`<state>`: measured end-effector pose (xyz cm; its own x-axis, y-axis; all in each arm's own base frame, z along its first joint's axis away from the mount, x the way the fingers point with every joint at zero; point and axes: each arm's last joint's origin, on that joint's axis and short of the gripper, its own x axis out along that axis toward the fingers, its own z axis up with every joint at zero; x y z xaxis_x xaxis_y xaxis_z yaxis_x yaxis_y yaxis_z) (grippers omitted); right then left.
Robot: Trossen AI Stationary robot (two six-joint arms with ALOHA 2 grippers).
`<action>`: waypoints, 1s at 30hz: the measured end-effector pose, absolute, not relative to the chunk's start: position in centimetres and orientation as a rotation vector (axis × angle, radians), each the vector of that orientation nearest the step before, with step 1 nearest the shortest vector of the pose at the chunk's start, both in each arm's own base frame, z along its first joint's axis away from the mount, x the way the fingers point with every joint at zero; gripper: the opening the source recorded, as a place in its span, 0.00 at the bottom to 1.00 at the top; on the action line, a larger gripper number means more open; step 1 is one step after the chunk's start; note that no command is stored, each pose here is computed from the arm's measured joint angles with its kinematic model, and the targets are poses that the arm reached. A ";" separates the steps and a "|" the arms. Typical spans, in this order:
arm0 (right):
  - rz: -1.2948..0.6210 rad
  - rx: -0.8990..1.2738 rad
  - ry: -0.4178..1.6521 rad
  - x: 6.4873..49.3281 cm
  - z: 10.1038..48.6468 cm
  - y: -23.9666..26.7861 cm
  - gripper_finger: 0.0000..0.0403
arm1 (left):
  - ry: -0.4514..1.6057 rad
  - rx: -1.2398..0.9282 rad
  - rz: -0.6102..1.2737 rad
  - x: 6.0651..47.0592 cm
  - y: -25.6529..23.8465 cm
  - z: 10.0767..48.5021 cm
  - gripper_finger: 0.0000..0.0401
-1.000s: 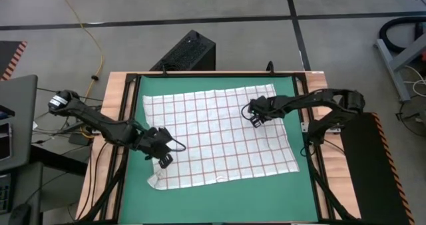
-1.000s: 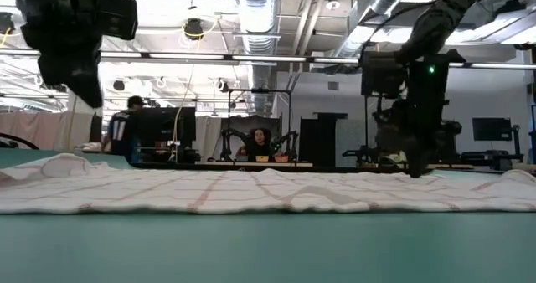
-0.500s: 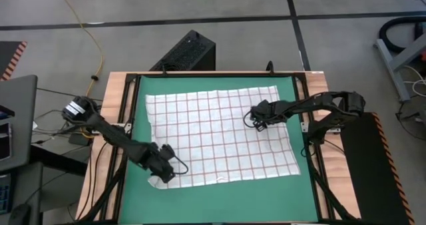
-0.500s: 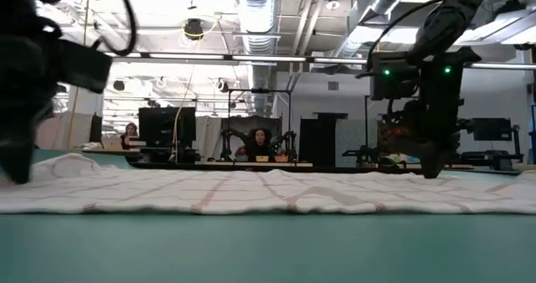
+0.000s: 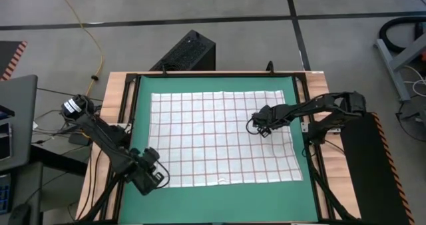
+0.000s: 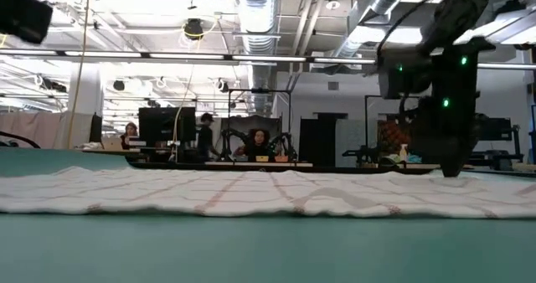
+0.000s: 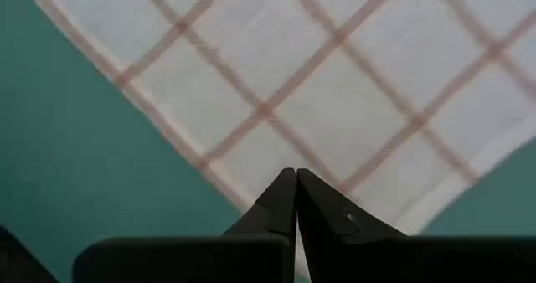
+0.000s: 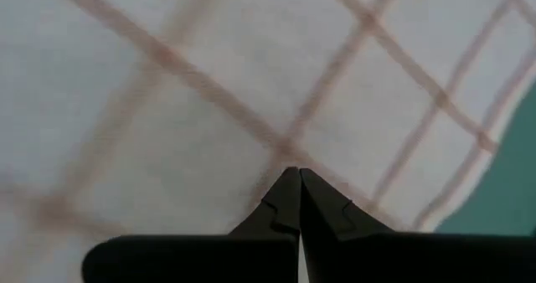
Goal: Roll towel into tight, uniform cylinder
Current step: Roll the white patterned towel
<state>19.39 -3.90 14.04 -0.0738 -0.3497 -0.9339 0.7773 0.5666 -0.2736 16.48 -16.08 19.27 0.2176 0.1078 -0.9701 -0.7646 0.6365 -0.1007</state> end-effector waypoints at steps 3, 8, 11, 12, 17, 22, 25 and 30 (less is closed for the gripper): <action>-0.925 0.410 1.266 19.5 16.3 -3.1 0.05 | 1.097 -0.614 0.615 16.6 -16.9 20.5 0.00; -0.733 0.375 1.151 18.3 20.2 -0.5 0.05 | 0.952 -0.432 0.443 17.4 -18.3 22.9 0.00; -0.434 0.358 1.164 17.0 21.5 2.0 0.07 | 0.963 -0.317 0.278 17.8 -19.1 23.5 0.00; -0.350 0.357 1.178 16.4 21.6 3.0 0.08 | 0.979 -0.287 0.219 17.9 -19.4 23.6 0.00; -0.140 0.367 1.236 13.7 21.8 7.5 0.19 | 1.001 -0.241 0.018 18.4 -20.3 23.9 0.09; -0.024 0.304 1.284 11.3 21.1 11.9 0.42 | 0.944 -0.229 -0.086 18.9 -21.1 24.4 0.26; -0.038 0.270 1.297 10.1 20.2 14.1 0.57 | 0.945 -0.197 -0.097 18.8 -21.1 24.3 0.36; -0.073 0.280 1.312 9.0 18.0 17.3 0.65 | 1.003 -0.142 -0.075 18.4 -21.4 22.7 0.46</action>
<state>8.96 17.29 18.03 0.2588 0.1051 -0.9602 0.2106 0.9640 0.1623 18.41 -21.39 22.69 0.5361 -0.1278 -0.8345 -0.0026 0.9882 -0.1530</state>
